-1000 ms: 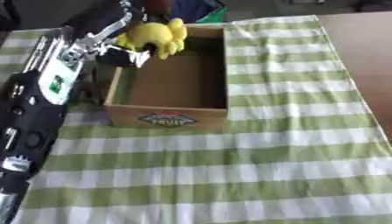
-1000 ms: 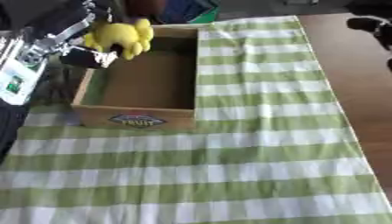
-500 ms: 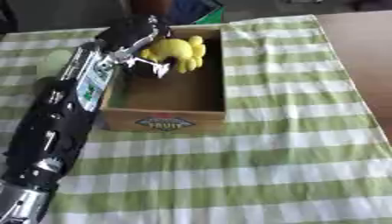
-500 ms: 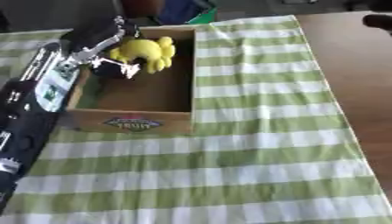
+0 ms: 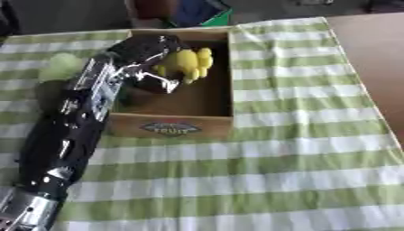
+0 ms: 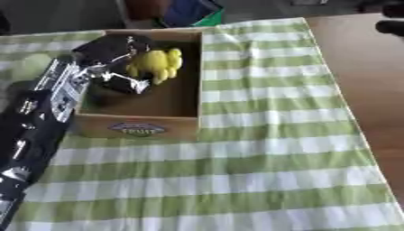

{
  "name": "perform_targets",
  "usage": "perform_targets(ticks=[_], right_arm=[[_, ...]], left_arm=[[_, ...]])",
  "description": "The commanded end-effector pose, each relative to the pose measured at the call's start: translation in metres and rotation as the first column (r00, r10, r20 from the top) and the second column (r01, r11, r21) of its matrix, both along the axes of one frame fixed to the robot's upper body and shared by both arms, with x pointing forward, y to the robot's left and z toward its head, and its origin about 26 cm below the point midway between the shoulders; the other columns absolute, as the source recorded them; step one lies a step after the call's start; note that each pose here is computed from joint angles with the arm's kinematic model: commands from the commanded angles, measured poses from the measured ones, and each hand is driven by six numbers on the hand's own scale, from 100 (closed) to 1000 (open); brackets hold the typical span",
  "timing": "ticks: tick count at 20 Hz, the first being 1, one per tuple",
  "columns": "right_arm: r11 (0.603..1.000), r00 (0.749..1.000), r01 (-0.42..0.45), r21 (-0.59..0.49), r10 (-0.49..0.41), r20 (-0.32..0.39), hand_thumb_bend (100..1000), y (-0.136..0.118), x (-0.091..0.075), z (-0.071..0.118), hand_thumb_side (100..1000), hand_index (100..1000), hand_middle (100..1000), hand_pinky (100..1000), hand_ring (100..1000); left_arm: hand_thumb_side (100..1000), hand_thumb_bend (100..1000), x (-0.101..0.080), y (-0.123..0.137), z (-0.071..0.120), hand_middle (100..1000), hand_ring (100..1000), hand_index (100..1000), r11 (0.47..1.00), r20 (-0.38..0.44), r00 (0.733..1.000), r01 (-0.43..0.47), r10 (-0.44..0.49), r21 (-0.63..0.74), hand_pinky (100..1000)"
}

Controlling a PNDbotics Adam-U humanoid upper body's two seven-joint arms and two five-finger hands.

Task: Pick up objects on the table and place them in the box.

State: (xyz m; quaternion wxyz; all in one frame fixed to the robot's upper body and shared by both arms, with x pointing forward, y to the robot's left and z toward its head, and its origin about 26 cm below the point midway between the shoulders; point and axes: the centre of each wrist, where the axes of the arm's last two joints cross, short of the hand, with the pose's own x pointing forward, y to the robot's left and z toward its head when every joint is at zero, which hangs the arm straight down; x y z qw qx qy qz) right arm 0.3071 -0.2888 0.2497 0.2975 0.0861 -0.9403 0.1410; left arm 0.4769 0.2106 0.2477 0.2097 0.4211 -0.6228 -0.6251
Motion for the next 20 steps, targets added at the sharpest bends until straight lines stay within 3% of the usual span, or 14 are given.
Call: perform_targets(ticks=[1,5,12,16,20], right_arm=[[1.000,1.000,0.003,-0.012,-0.003,0.026,100,-0.001,-0.004,0.008,1000,845,703,764,763],[1.000,1.000,0.005,-0.010,-0.005,0.024,100,-0.002,-0.004,0.007,1000,845,701,764,764],[1.000,1.000,0.005,-0.011,-0.005,0.018,100,-0.002,-0.004,0.005,1000,844,701,765,764],[1.000,1.000,0.017,-0.012,-0.017,0.013,100,-0.004,-0.005,0.004,1000,844,699,765,764],[0.999,0.999,0.036,-0.017,-0.035,0.004,100,-0.008,-0.006,0.001,1000,844,698,765,764]], left_arm=[[831,535,-0.004,0.004,0.024,909,937,1000,0.999,0.106,0.994,-0.035,0.035,-0.004,727],[883,575,-0.003,0.002,0.020,909,935,1000,0.999,0.131,0.991,-0.037,0.039,-0.016,726],[865,439,-0.004,0.003,0.021,883,921,980,0.998,0.140,0.990,-0.026,0.033,-0.054,713],[832,325,-0.012,0.012,0.036,822,909,951,0.991,0.188,0.981,-0.024,0.049,-0.134,703],[814,328,-0.025,0.037,0.051,813,903,950,0.986,0.218,0.972,-0.048,0.084,-0.162,698]])
